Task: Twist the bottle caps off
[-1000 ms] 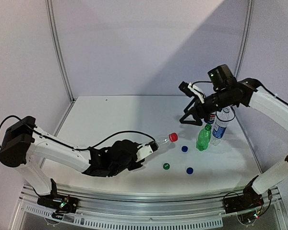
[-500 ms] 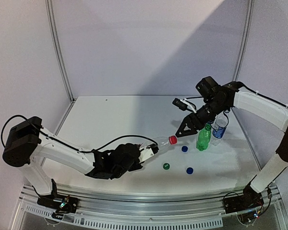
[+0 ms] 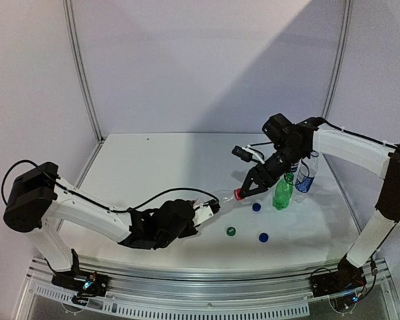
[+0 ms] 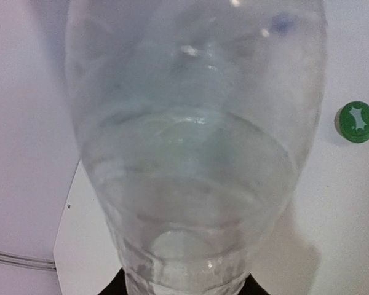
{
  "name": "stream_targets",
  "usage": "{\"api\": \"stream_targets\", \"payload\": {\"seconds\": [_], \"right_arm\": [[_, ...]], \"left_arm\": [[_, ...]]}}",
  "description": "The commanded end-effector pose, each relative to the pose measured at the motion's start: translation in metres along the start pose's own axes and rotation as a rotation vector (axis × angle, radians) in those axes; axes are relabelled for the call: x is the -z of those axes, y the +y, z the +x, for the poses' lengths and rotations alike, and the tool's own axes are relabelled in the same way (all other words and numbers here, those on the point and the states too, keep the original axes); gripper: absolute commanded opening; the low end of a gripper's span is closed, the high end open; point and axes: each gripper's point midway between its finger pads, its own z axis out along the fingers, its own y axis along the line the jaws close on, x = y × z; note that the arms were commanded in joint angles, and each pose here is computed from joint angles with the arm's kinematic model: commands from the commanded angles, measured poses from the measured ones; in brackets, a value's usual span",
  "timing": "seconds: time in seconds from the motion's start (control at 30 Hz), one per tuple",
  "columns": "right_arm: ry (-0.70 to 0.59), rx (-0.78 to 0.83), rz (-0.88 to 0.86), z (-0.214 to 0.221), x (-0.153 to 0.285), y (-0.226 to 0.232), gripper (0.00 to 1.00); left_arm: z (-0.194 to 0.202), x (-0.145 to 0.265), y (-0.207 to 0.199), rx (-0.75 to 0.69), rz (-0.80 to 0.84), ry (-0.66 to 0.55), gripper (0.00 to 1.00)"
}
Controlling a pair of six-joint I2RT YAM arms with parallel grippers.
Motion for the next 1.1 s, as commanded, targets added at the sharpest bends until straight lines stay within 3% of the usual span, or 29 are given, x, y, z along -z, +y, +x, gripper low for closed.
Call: {"api": "stream_targets", "payload": {"seconds": [0.0,0.23,0.33,0.47,0.6,0.9,1.07], "right_arm": [[0.01,-0.001,-0.022,-0.003,-0.005,0.003,0.56],[0.013,0.031,-0.005,-0.004,-0.006,0.001,0.31],[0.023,0.121,0.051,-0.004,-0.006,0.0,0.2],[0.073,0.407,0.261,-0.002,-0.008,-0.012,0.11],[0.093,0.795,0.485,-0.008,-0.003,-0.02,0.03],[-0.069,1.531,0.993,-0.029,0.011,0.013,0.03],[-0.204,1.992,1.388,-0.026,0.025,0.031,0.02]], "left_arm": [[-0.011,0.003,-0.002,0.016,-0.001,-0.029,0.0],[-0.012,0.003,-0.003,0.02,0.005,-0.031,0.0],[-0.011,0.003,-0.004,0.018,0.016,-0.033,0.01],[-0.01,0.005,-0.006,0.012,0.031,-0.038,0.03],[-0.012,0.007,-0.007,0.02,0.053,-0.054,0.0],[-0.012,0.009,-0.009,0.024,0.083,-0.063,0.0],[-0.012,0.009,-0.012,0.022,0.099,-0.058,0.0]]}}
